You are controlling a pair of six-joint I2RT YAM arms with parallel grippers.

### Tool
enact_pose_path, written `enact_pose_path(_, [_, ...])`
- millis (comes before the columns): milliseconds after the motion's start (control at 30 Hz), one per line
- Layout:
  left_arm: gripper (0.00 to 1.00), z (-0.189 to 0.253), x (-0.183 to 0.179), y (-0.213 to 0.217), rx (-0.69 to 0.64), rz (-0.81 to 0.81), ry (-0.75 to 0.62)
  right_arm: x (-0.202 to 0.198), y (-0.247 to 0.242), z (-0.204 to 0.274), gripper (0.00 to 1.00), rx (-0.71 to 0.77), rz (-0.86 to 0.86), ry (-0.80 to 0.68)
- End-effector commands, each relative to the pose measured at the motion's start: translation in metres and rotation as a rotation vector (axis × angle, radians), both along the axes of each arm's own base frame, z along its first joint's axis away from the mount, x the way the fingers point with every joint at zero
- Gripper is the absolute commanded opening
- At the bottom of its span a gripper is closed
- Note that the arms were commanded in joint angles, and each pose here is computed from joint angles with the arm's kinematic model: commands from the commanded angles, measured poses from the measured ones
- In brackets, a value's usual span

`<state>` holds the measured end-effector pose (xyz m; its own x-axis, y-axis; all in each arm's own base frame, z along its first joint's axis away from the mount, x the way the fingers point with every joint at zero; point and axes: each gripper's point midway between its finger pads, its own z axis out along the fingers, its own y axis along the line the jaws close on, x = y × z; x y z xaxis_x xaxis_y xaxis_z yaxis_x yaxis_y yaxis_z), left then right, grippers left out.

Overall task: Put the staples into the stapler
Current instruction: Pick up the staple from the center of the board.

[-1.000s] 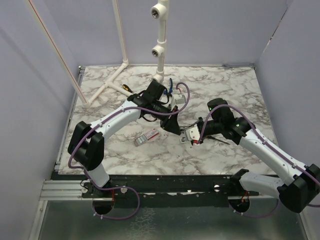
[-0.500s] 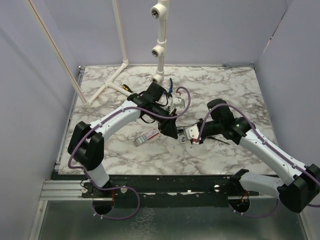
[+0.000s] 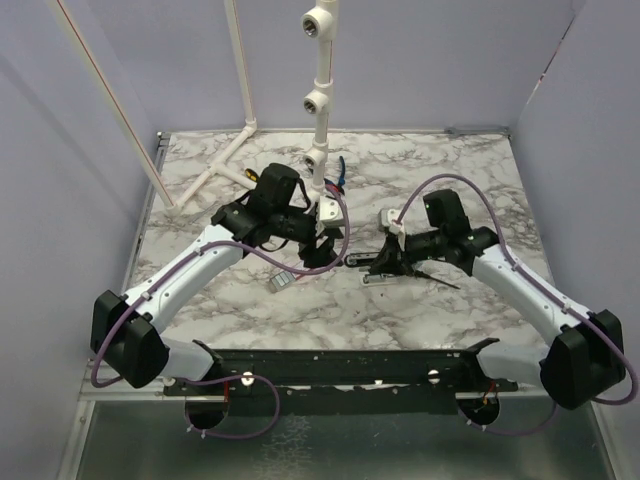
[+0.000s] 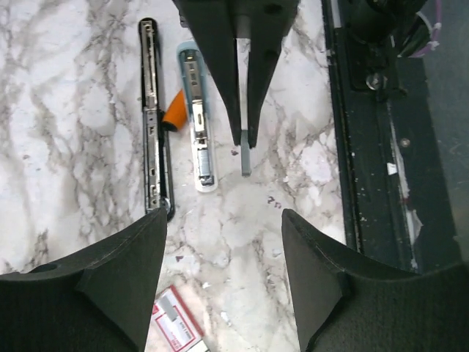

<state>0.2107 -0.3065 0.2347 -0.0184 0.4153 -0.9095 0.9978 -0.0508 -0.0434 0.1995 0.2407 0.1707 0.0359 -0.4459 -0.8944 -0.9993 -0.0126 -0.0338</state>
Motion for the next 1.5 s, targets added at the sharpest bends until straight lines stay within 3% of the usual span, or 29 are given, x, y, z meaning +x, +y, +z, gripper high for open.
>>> enact_pose_path(0, [0.66, 0.004, 0.017, 0.006, -0.011, 0.04, -0.138, 0.007, 0.0, 0.021, 0.08, 0.165, -0.054, 0.312])
enact_pose_path(233, [0.68, 0.022, 0.039, 0.0, 0.0, -0.011, -0.396, 0.022, 0.003, 0.037, 0.08, 0.22, -0.047, 0.57])
enact_pose_path(467, [0.68, 0.018, 0.038, -0.015, 0.031, -0.135, -0.605, 0.03, 0.006, 0.039, 0.09, 0.217, -0.081, 0.804])
enact_pose_path(767, [0.69, -0.001, 0.03, -0.026, 0.09, -0.187, -0.656, 0.035, 0.003, 0.037, 0.1, 0.25, -0.084, 0.901])
enact_pose_path(1067, [0.54, -0.012, 0.028, -0.034, 0.131, -0.206, -0.672, 0.037, 0.003, 0.035, 0.1, 0.254, -0.082, 0.928])
enact_pose_path(1467, [0.45, -0.024, 0.028, -0.034, 0.177, -0.21, -0.697, 0.037, 0.003, 0.035, 0.1, 0.259, -0.07, 0.939])
